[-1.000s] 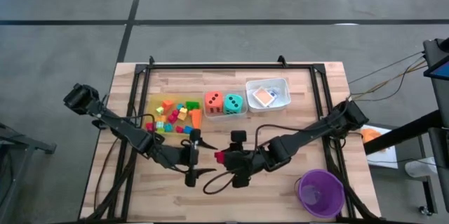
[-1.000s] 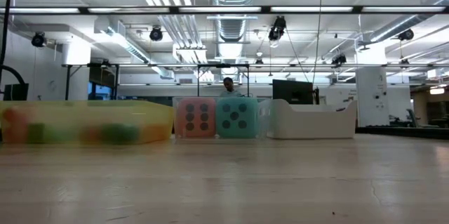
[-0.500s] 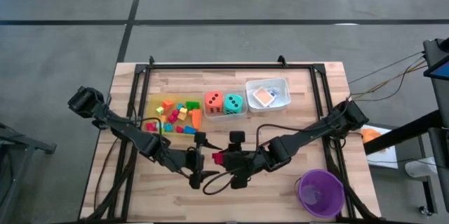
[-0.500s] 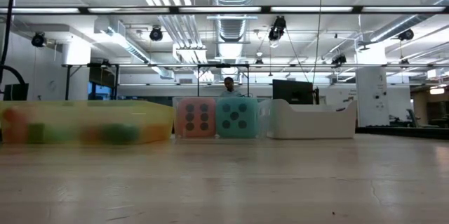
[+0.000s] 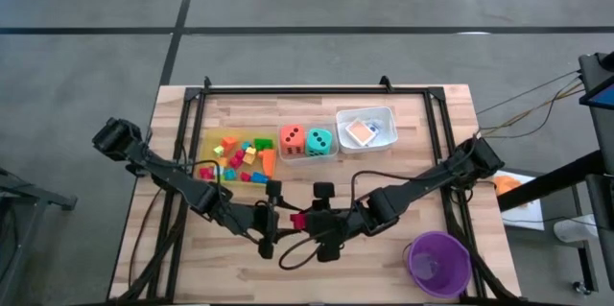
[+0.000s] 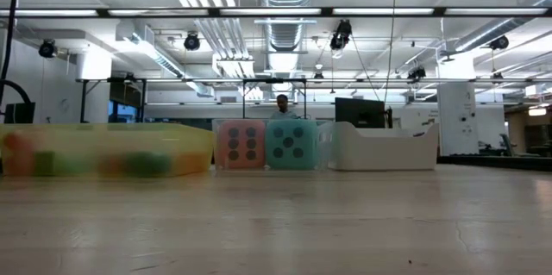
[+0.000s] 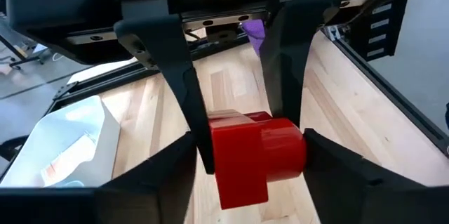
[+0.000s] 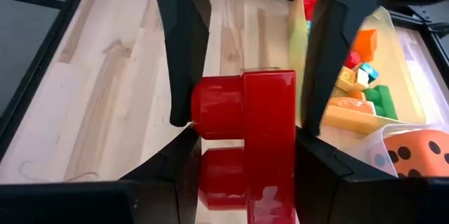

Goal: Pick & Place Toys
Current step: Put the red game piece into the yellow bin

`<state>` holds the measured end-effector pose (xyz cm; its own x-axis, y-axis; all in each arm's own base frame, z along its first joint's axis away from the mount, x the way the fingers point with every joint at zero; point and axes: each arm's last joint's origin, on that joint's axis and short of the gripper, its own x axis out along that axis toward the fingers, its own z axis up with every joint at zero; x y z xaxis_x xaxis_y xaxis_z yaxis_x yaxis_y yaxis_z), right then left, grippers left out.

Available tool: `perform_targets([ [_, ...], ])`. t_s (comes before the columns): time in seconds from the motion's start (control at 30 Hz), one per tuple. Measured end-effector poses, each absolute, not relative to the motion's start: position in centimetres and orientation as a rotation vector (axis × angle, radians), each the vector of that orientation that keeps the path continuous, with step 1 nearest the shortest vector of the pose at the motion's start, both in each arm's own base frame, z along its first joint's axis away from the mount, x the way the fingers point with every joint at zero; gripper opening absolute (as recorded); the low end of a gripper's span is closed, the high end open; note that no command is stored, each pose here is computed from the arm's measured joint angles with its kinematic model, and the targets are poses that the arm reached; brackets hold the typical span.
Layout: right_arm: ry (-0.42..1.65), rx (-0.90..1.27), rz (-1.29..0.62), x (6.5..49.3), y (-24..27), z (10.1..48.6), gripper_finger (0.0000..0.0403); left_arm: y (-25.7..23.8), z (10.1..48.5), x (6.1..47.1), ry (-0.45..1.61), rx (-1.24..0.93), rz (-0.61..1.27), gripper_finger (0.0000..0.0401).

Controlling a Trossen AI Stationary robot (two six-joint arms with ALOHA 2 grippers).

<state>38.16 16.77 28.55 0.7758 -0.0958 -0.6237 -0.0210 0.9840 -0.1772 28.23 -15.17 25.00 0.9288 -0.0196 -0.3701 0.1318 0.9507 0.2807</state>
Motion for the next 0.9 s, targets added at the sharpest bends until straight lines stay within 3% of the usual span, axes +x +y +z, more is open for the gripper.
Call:
perform_targets([
  [0.27, 0.679, -0.209, -0.041, 38.17, 16.75, 28.53, 0.0153, -15.12, 24.93, 28.17, 0.383, 0.306, -0.075, 0.0139],
  [0.9, 0.664, -0.177, 0.032, 38.29, 17.13, 28.69, 0.0153, -15.20, 25.12, 28.20, 0.383, 0.256, -0.072, 0.0139],
])
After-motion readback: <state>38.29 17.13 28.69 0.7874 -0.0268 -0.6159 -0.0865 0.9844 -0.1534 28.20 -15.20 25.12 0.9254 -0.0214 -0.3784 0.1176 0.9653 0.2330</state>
